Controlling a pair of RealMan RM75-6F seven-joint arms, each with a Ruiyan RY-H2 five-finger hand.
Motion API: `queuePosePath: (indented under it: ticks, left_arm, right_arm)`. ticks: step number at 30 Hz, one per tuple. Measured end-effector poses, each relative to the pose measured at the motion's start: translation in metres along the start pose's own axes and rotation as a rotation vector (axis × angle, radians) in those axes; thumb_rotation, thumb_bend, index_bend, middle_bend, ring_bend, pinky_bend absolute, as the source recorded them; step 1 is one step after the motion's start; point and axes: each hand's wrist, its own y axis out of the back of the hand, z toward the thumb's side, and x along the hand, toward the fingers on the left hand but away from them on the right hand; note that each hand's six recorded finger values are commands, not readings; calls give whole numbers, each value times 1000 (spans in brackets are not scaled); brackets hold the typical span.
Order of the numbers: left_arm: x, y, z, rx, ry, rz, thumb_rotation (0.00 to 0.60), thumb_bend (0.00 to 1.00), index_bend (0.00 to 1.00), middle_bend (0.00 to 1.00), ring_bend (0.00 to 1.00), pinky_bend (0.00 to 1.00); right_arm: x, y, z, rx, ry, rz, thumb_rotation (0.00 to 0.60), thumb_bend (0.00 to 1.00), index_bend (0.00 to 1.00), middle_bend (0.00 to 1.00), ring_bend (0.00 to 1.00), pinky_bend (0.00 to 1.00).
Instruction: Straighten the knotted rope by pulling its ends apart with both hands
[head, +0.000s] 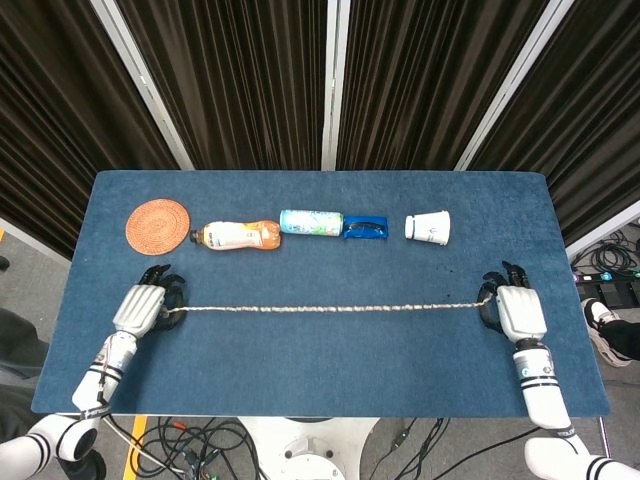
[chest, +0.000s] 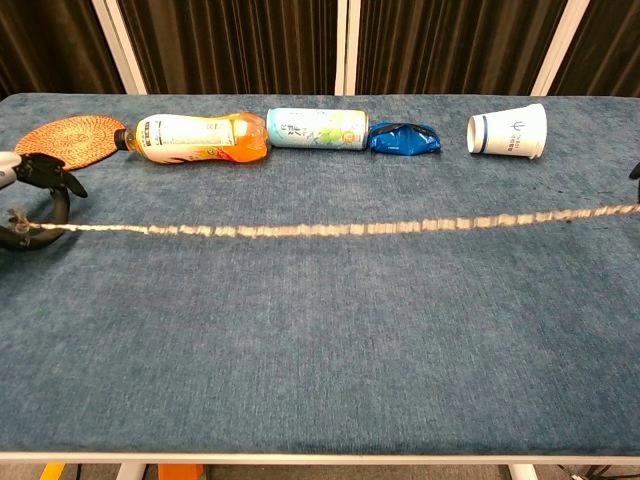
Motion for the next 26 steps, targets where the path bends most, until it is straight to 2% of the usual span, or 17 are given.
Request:
queuePosePath:
  ticks: [3,4,6,8,12,15,19,22,26]
  left_arm:
    - [-2,-2,0,2,4,-1,600,292,279,175,60,5]
    - [-3,-1,0,1,5,5,600,276,262,169,57,5]
    - [-4,0,0,-2,5,10,600,240,233,154,42,5]
    - [-6,4,0,-5,5,20,600,230,227,149,37,5]
    - [-16,26,-9,2,22,75,600,216,225,149,37,5]
    - [-32,52,-22,9,59,141,600,213,226,149,37,5]
    - [-69,86,-48,24,148,235,600,210,227,149,37,5]
    - [-101,102,-63,34,219,287,600,210,231,149,37,4]
    - [-138,108,-69,30,293,334,600,209,240,149,37,4]
  right_arm:
    - [4,-11,-2,3,1,25,600,357,239,179,0,0]
    - [5,-12,-3,3,1,28,600,349,191,170,0,0]
    - [7,-11,-3,1,1,25,600,342,114,152,0,0]
    - [9,-4,-5,0,4,11,600,342,86,143,0,0]
    - [16,16,-8,2,10,-37,600,344,70,136,0,0]
    - [27,40,-15,13,11,-85,600,346,69,139,0,0]
    - [52,76,-28,30,4,-144,600,344,69,138,0,0]
    - [75,99,-38,40,-8,-189,600,344,71,137,0,0]
    - [108,117,-45,36,-22,-235,600,345,91,137,0,0]
